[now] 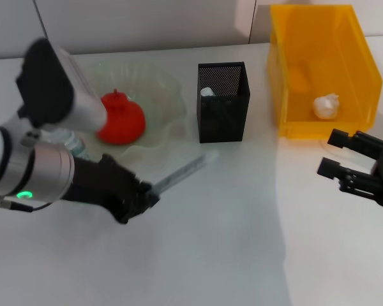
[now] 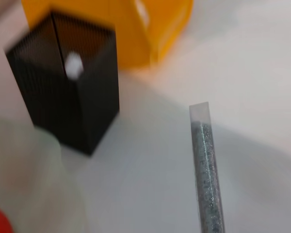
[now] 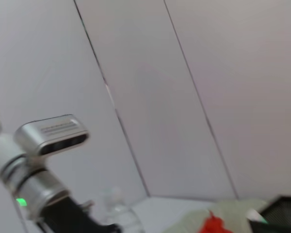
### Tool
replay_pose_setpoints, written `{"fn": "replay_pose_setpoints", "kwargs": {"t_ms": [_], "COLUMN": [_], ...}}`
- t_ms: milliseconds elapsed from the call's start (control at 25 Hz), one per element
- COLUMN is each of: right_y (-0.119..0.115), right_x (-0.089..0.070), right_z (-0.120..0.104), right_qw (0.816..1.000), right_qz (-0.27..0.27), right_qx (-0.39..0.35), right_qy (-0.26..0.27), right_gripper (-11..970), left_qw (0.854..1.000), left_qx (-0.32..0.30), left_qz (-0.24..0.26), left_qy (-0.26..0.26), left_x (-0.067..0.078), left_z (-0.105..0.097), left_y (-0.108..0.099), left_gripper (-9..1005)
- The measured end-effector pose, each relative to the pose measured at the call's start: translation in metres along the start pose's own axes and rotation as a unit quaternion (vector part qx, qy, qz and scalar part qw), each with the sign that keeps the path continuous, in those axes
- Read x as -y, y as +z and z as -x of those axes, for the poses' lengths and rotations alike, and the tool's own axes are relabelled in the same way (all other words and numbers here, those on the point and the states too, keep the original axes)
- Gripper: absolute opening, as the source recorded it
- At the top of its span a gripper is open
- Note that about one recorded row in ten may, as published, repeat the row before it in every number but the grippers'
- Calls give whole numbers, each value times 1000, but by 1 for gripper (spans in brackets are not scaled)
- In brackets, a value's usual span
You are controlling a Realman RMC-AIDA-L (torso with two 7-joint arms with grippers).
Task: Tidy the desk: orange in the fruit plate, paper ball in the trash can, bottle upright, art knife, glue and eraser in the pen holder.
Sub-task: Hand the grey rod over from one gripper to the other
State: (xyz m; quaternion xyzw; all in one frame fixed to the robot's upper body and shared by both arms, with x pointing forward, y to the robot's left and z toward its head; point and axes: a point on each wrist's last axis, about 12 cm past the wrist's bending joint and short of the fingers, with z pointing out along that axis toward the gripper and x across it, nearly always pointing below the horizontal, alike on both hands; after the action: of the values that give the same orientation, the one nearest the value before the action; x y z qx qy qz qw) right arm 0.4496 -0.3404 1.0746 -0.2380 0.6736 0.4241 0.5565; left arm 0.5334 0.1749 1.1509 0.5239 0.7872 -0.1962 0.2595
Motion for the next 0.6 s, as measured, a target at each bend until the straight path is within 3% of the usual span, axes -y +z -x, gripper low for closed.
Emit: {"fn": "replay_pose_setpoints", "kwargs": {"t_ms": [40,160,280,320,440,520,600], "right_y": [-2,-4,-2,-1,5,10,14], "right_x": [-2,-10,-15,-16,-16,-16,-16], "right_z": [1,2,1,1,0,0,0], "right_qw": [1000,999,997,997,997,996,996], "right_qz": [8,39,57,60,66,71,77], "right_qx": [7,19,27,29,39,45,50], "right_qy": [-4,-25,-38,-39,-32,-25,-23], "right_gripper": [791,791,792,792,791,791,792], "left_qw": [1000,994,994,983,971,971,958], "left_qx": [0,106,106,177,229,229,272], "left_qz": [0,-18,-18,-37,-59,-59,-74], "left_qy": [0,-16,-16,-21,-34,-34,-45], "left_x": [0,-2,-2,2,6,6,9], "left_z": [0,-9,-9,-22,-31,-31,-39], "left_y": [0,-6,-6,-1,4,4,9], "left_gripper": [178,178,179,179,177,176,175]}}
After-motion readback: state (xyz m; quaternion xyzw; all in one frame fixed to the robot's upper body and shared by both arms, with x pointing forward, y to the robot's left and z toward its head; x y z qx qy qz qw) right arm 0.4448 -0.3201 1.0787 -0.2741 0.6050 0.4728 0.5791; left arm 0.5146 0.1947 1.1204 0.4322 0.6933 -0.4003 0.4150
